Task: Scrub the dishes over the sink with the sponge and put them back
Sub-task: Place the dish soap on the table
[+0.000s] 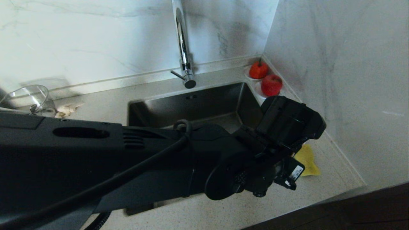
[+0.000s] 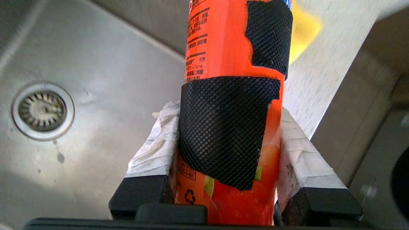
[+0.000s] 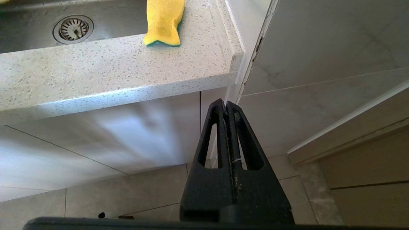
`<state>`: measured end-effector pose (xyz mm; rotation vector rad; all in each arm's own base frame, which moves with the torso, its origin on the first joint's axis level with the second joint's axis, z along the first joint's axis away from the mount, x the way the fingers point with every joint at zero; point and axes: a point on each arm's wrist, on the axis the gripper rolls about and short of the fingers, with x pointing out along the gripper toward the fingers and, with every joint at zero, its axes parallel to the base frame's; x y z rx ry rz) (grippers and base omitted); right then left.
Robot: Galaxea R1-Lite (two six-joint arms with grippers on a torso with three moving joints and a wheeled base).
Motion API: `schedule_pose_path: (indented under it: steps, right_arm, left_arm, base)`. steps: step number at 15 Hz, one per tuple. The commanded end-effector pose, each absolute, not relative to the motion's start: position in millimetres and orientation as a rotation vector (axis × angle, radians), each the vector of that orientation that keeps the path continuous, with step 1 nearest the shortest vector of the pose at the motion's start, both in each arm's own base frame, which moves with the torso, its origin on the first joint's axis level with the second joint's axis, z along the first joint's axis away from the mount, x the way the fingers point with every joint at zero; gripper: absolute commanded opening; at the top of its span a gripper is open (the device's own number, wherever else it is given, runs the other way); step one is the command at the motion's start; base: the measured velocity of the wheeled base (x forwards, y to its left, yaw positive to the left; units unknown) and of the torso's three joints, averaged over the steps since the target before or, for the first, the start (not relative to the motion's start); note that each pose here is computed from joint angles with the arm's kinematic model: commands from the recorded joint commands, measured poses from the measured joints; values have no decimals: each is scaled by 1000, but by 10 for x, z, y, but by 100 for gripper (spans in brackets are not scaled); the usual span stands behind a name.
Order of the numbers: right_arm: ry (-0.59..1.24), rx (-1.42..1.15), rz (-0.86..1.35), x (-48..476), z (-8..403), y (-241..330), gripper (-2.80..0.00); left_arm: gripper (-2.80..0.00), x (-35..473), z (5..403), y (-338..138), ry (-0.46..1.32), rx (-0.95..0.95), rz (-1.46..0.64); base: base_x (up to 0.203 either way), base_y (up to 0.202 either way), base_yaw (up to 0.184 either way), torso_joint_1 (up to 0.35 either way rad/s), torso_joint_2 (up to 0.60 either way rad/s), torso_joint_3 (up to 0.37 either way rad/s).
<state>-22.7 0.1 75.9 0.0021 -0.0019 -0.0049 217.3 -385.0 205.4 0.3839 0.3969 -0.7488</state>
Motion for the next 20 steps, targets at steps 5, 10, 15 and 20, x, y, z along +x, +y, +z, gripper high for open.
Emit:
schedule_pose_path:
  steps: [5,10,15,20]
  right_arm:
    - [-2,3,-5,-226,760,0,-280]
    - [0,3,-5,-226,759,0,-280]
    - [-1,2,-5,-226,759,0,-280]
    - [-1,2,-5,-226,760,0,-280]
  left_arm:
    - [-280,2077,2481,-3664,329,218,-727]
    - [-280,1988,2918,-3503,218,124,-741]
    - [-280,1833,3432,-3243,92,24,-753]
    - [-280,1676,3855,-2944,-30,-60,-757]
  base:
    - [0,0,0,0,0,0]
    - [0,0,0,0,0,0]
    - [0,0,0,0,0,0]
    - [0,0,0,0,0,0]
